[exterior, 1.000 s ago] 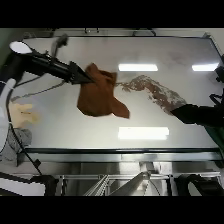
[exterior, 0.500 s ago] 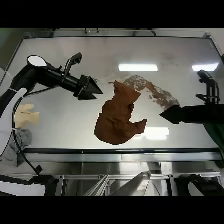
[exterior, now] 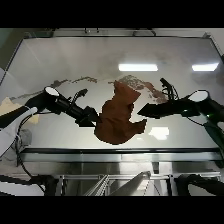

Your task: Fold the shirts.

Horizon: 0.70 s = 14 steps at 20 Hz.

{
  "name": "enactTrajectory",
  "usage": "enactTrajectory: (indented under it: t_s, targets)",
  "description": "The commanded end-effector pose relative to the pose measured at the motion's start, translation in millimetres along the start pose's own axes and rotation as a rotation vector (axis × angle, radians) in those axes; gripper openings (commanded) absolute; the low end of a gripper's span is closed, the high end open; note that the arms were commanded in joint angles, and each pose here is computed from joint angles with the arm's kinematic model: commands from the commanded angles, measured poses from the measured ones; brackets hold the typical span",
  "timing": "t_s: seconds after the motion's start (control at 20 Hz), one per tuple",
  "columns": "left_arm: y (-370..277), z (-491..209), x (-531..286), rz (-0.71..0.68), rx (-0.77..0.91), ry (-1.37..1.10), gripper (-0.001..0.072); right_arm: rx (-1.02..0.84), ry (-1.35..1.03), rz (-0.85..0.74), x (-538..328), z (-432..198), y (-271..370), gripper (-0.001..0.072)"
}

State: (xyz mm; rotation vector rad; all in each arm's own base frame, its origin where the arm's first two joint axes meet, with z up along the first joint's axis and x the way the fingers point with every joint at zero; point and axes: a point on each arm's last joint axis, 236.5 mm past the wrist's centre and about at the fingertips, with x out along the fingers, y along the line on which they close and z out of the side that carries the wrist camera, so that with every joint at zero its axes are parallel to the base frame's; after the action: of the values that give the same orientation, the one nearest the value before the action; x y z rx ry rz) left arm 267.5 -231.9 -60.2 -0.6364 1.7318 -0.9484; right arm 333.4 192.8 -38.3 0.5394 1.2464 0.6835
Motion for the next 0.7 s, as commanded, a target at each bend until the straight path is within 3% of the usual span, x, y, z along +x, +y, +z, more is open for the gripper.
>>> enactTrajectory:
  t_s: [0.0, 0.3, 0.35, 0.4, 0.45, 0.65]
  targets:
    - [17, -29, 17, -0.006, -0.046, 0.063, 0.0698, 0.107, -0.039, 0.029, 42, 27, -28, 0.0359]
    - [36, -29, 28, 0.027, -0.075, 0.016, 0.0684, 0.132, 0.043, 0.048, 91, 34, -27, 0.0358]
    - [37, -27, 29, 0.037, -0.067, 0.008, 0.0487, 0.125, 0.047, 0.054, 95, 35, -23, 0.0356]
    - [38, -24, 30, 0.045, -0.044, 0.0, 0.0232, 0.131, 0.038, 0.071, 96, 38, -18, 0.0222]
    - [38, -23, 30, 0.045, -0.014, -0.005, 0.0006, 0.129, 0.023, 0.107, 94, 44, -8, 0.0018]
    - [-31, 0, -5, -0.231, 0.097, -0.146, 0.002, 0.022, -0.023, 0.242, 45, 74, 39, 0.0017]
